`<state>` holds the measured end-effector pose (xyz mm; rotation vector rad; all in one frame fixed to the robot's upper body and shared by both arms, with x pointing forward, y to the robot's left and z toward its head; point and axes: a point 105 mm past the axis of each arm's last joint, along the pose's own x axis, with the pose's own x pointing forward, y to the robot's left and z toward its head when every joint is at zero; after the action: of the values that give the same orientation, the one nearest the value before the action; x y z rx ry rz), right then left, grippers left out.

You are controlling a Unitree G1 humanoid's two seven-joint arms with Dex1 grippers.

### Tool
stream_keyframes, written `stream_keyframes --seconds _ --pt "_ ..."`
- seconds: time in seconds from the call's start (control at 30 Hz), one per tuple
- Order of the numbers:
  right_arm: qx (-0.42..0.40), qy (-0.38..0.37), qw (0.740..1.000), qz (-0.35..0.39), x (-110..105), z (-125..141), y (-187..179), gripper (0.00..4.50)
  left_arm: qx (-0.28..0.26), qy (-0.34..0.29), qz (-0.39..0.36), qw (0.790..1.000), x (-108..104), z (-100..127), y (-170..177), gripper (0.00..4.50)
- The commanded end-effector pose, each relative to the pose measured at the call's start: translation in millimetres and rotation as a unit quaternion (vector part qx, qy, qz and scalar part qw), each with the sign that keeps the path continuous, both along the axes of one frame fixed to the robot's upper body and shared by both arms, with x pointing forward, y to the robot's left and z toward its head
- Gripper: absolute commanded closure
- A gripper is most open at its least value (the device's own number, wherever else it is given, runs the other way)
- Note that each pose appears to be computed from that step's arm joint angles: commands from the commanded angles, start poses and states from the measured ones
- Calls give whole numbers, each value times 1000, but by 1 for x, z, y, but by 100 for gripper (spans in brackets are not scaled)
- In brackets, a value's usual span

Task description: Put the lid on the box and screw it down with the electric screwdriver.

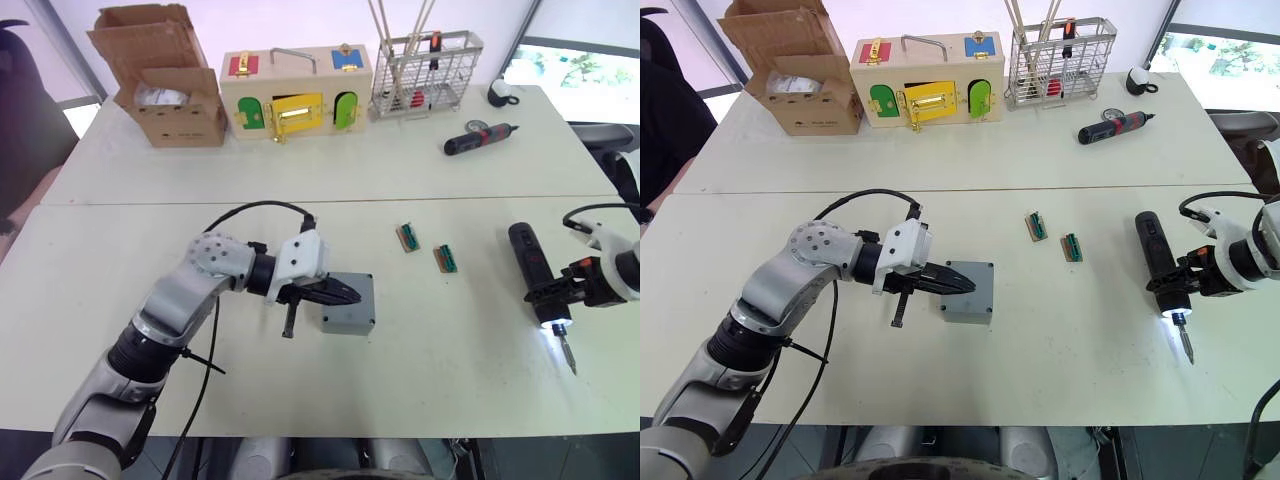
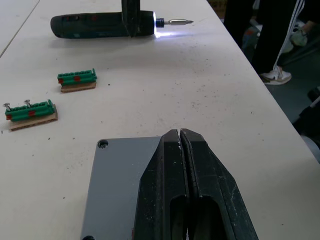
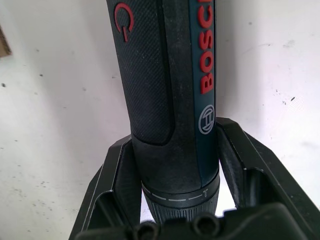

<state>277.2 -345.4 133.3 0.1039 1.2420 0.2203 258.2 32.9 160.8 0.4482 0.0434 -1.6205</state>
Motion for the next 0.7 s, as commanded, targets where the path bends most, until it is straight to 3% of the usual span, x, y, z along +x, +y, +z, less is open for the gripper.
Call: stream_keyframes --seconds 0.03,0.17,0.4,0.57,0.7 --pt "-14 -23 1000 7 4 10 -5 110 -15 -14 3 1000 2 10 1 450" --pt "-6 -39 999 15 9 12 -1 3 -19 -19 23 999 13 11 2 450" --pt "-7 -81 996 29 15 21 0 1 -39 -3 49 998 21 12 6 450" --pt "-68 -265 960 58 47 100 -4 1 -109 36 153 982 50 37 41 450" --pt "-34 -327 934 143 41 120 38 1 -148 97 237 955 65 22 65 450"
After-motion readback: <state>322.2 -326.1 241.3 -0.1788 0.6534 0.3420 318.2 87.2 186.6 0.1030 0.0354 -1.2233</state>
